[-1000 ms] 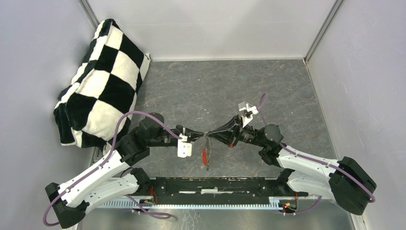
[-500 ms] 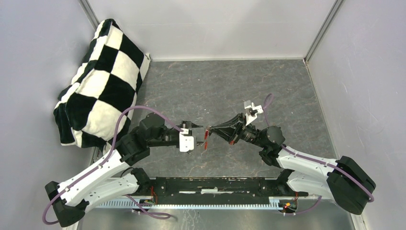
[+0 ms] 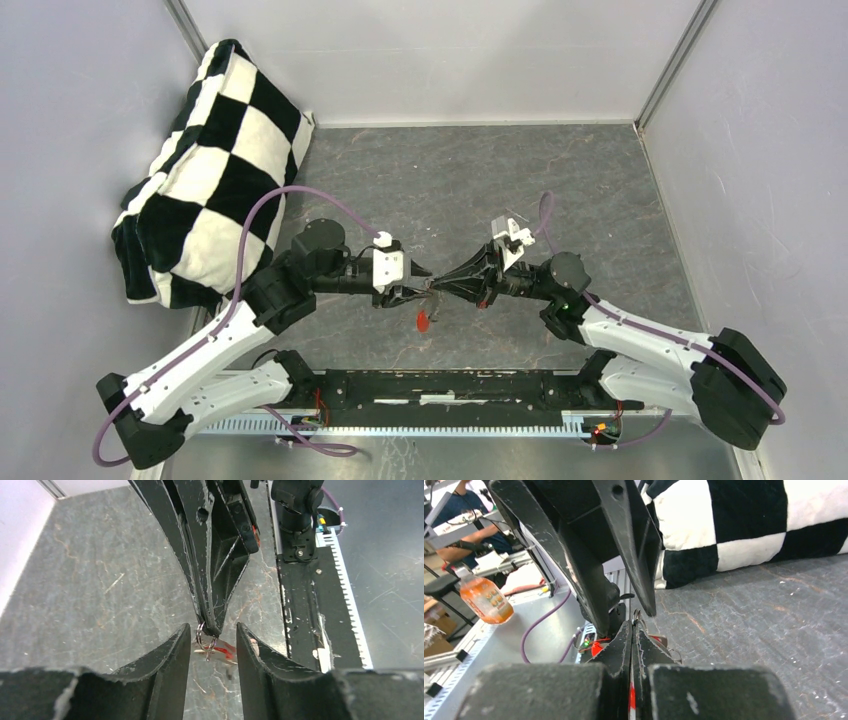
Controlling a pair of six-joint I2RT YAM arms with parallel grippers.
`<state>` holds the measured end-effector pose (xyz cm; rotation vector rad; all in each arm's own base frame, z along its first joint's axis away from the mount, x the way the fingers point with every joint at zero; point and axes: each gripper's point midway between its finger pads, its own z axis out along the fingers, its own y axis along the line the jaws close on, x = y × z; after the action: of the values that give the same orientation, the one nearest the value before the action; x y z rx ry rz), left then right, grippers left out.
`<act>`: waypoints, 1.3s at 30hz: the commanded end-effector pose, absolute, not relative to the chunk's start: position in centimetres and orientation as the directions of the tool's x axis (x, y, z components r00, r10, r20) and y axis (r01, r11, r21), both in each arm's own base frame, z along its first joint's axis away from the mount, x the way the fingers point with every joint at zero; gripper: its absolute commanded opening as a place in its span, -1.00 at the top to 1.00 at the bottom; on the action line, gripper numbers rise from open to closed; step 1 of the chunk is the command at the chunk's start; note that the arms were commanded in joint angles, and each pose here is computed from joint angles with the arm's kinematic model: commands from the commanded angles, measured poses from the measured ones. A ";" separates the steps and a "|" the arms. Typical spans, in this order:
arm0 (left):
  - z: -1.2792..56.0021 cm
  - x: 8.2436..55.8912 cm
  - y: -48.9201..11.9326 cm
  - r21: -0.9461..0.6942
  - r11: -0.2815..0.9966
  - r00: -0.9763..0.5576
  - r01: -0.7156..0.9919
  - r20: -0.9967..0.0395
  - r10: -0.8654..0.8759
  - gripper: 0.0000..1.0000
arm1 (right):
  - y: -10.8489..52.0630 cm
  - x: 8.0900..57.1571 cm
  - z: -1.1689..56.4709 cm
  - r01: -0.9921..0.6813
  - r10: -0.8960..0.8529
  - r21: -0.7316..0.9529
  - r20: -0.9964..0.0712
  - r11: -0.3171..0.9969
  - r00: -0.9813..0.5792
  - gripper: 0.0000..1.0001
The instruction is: Put the keys on the keyring
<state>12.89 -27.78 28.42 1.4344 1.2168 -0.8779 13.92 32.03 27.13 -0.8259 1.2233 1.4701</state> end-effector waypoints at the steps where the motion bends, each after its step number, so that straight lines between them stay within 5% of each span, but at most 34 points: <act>1: 29.7 11.8 -27.8 0.139 -0.002 0.136 0.990 -0.969 0.208 0.09 | 32.0 13.3 30.2 -0.996 0.256 0.083 -0.963 -0.007 -0.082 0.99; 9: 29.5 11.8 -27.6 0.105 0.004 0.102 0.994 -0.973 0.208 0.13 | 31.9 13.3 30.2 -1.000 0.195 0.028 -0.980 -0.001 -0.028 0.99; 18: 29.1 11.4 -27.3 0.119 -0.026 0.122 0.993 -0.971 0.207 0.95 | 31.9 13.2 30.4 -1.000 0.188 0.022 -0.982 -0.003 -0.022 0.99; 22: 28.3 11.4 -27.1 0.129 -0.037 0.134 0.991 -0.963 0.236 0.96 | 32.0 13.7 30.2 -1.000 0.134 0.007 -0.991 0.017 -0.005 0.98; 25: 27.8 11.3 -27.0 0.130 -0.054 0.140 0.990 -0.954 0.264 0.96 | 32.1 14.3 29.7 -0.999 0.032 -0.025 -0.999 0.025 0.025 0.55; 32: 27.7 11.8 -27.0 0.142 -0.059 0.153 0.988 -0.943 0.295 0.96 | 32.2 15.0 29.4 -0.997 -0.151 -0.070 -0.986 -0.013 0.071 0.15; 39: 27.7 12.8 -27.1 0.160 -0.014 0.156 0.987 -0.938 0.308 0.96 | 32.5 13.8 28.2 -0.989 -0.275 -0.015 -0.960 -0.145 0.055 0.14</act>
<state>12.02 -26.70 25.30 1.5087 1.4083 -0.9668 15.14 33.08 29.66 -1.4146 1.2756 1.1172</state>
